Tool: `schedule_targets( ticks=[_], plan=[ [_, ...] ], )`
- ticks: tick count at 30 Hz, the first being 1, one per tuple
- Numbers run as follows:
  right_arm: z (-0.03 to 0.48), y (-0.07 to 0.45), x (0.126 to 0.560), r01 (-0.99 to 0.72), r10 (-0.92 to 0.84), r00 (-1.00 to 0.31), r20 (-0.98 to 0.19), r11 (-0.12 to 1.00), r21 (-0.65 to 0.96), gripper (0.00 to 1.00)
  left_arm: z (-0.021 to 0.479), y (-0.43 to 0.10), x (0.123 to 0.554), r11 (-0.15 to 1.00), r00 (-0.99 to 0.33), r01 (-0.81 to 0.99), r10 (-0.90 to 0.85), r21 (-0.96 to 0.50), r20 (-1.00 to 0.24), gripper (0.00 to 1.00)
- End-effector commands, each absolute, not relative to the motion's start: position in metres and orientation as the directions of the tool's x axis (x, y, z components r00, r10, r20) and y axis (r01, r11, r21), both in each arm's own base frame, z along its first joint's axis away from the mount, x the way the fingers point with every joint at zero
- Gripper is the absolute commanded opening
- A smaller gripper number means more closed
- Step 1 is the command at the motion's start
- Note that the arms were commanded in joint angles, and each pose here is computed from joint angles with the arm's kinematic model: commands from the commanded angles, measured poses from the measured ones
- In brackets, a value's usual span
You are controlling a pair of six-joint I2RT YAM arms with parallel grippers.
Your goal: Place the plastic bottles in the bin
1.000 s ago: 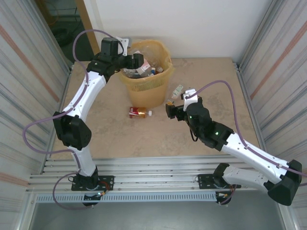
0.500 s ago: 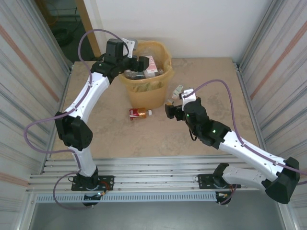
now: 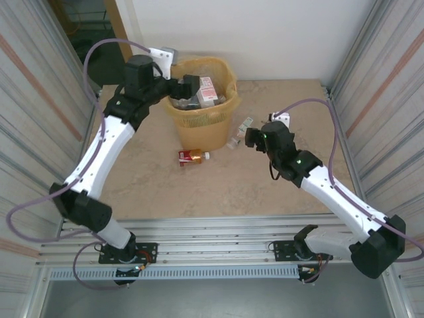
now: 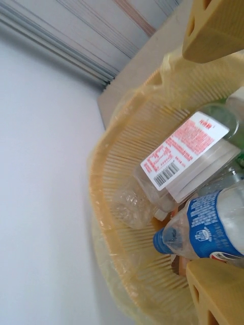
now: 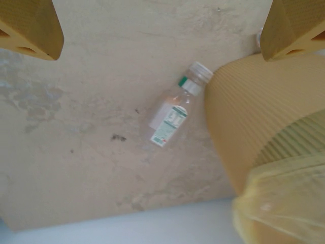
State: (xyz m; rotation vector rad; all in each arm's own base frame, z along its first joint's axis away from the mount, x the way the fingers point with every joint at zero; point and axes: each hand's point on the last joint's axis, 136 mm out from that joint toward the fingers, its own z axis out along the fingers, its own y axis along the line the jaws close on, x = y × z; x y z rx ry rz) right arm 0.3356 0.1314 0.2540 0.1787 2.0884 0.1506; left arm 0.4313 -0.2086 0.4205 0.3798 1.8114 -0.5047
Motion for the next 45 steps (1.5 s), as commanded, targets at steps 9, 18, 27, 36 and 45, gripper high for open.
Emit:
schedule_targets(
  ticks=[9,18,27,36,45],
  plan=[
    [0.209,0.135,0.374,0.151,0.325,-0.668,-0.670,0.940,0.306,0.98,0.413,-0.146,0.359,0.918,-0.159,0.342,-0.152,-0.199,-0.975,0.99],
    [0.166,0.155,0.419,0.171,0.346,-0.740,-0.577,0.927,0.335,0.96,0.350,-0.105,0.326,0.936,-0.223,0.185,-0.256,-0.299,-0.941,0.99],
    [0.125,0.167,0.453,0.209,0.395,-0.762,-0.514,0.900,0.381,0.93,0.330,-0.099,0.324,0.934,-0.262,0.155,-0.274,-0.321,-0.925,0.98],
    [0.097,0.172,0.477,0.242,0.396,-0.772,-0.497,0.906,0.347,0.98,0.320,-0.110,0.335,0.922,-0.298,0.180,-0.282,-0.344,-0.912,0.99],
    [0.063,0.178,0.491,0.250,0.372,-0.806,-0.460,0.919,0.304,0.98,0.317,-0.116,0.342,0.919,-0.318,0.189,-0.276,-0.346,-0.907,0.99]
  ],
)
